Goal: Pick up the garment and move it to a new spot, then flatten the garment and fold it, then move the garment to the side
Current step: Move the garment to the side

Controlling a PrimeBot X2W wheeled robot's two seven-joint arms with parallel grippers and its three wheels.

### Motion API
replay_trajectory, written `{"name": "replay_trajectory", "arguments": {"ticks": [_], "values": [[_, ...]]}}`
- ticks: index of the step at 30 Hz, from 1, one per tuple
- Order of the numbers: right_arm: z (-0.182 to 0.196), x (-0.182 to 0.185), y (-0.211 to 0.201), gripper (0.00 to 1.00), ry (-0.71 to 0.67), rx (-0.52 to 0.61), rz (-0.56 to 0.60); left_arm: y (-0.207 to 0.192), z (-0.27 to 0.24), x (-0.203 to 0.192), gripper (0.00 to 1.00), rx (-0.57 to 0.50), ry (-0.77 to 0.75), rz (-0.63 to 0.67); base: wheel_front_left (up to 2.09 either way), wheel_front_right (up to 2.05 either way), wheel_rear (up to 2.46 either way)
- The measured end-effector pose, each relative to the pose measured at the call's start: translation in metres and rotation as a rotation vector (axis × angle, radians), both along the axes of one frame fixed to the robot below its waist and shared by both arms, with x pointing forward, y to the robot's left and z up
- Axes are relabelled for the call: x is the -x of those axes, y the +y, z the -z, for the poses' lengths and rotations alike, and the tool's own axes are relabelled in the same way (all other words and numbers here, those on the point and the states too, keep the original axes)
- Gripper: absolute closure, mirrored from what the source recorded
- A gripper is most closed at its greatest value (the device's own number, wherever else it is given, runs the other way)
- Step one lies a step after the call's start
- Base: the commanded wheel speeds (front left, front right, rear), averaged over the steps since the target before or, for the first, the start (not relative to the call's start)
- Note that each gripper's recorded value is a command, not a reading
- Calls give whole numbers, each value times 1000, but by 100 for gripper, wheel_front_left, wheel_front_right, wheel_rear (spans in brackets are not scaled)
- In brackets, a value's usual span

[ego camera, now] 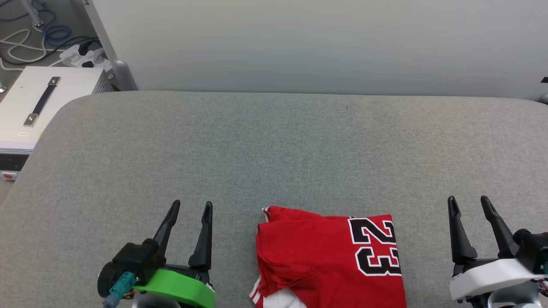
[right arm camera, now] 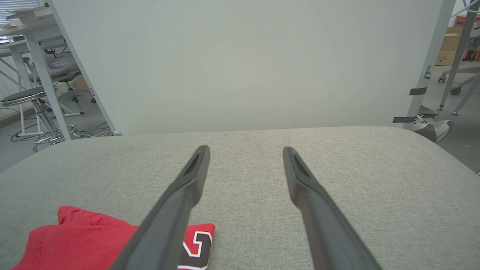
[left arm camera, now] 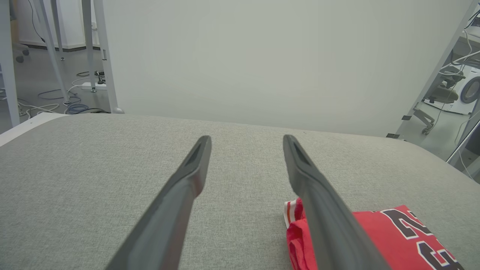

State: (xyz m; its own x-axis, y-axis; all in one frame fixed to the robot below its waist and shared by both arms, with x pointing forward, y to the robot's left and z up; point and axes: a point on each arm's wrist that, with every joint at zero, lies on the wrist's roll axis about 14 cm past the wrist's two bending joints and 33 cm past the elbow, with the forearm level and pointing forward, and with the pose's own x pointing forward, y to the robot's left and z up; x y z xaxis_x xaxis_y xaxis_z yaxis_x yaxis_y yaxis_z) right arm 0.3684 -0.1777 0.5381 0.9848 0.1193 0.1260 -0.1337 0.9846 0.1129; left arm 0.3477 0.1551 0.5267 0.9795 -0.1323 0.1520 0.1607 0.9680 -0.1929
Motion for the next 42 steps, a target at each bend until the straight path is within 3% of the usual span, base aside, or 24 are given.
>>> {"name": "replay_trajectory", "arguments": {"ticks": [23, 30, 39, 42], "values": [[11, -3, 6, 0, 54, 4, -19, 3, 4, 1, 0, -2, 13, -11, 0, 0, 0], [38, -3, 17, 0, 264, 5, -77, 4, 7, 0, 0, -2, 24, -15, 0, 0, 0], [92, 16, 45, 0, 782, 25, -221, 2, 16, -3, 0, -2, 50, -9, 0, 0, 0], [101, 18, 51, 0, 899, 52, -253, 3, 18, -4, 0, -3, 59, -11, 0, 0, 0]]}}
